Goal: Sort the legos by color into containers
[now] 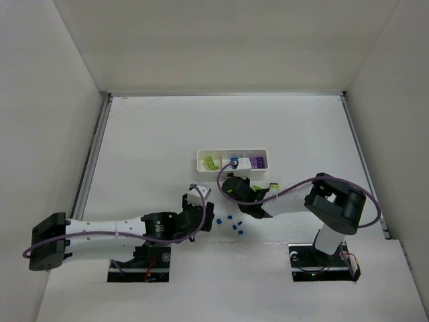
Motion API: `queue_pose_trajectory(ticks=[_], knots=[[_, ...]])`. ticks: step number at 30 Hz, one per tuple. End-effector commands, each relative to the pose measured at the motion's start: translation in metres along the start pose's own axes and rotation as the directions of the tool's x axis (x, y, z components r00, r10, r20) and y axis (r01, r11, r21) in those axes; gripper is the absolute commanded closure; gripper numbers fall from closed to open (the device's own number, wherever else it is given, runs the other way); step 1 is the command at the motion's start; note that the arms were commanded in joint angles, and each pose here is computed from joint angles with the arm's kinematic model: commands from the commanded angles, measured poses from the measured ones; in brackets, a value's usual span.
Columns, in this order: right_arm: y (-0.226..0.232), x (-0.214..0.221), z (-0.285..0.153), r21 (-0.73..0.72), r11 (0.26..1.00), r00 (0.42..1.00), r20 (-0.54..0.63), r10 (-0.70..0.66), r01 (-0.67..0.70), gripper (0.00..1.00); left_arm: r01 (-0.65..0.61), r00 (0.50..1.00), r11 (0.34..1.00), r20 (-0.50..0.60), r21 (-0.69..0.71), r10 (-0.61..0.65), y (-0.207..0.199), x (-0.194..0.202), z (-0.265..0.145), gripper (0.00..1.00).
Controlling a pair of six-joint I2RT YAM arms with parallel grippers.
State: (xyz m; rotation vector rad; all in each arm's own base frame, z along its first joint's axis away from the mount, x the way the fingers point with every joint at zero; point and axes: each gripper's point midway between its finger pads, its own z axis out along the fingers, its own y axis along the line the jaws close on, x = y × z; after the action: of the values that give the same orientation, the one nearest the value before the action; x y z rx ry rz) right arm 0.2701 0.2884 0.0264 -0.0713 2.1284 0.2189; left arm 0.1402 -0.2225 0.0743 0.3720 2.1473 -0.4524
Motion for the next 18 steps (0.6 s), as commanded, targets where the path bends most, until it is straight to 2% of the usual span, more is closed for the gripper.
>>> queue_pose_trajectory(ticks=[1,7,12,18], knots=[[0.006,-0.007,0.005,0.003,1.0,0.999,0.025,0.024,-0.024,0.66,-0.025,0.998,1.0,-0.057,0.01,0.025,-0.007,0.019,-0.004,0.48],[0.004,-0.009,0.005,0.019,1.0,0.999,0.04,0.012,-0.013,0.82,-0.119,0.985,0.993,-0.122,0.003,0.118,-0.016,0.041,0.001,0.42],[0.012,-0.02,-0.016,-0.026,1.0,0.997,0.07,0.013,-0.011,0.83,-0.125,0.986,0.992,-0.111,0.021,0.127,-0.026,0.041,0.006,0.41],[0.031,-0.053,-0.06,-0.158,0.986,0.992,0.107,0.072,-0.055,0.83,-0.137,0.985,0.99,-0.103,0.044,0.141,-0.033,0.04,0.01,0.4]])
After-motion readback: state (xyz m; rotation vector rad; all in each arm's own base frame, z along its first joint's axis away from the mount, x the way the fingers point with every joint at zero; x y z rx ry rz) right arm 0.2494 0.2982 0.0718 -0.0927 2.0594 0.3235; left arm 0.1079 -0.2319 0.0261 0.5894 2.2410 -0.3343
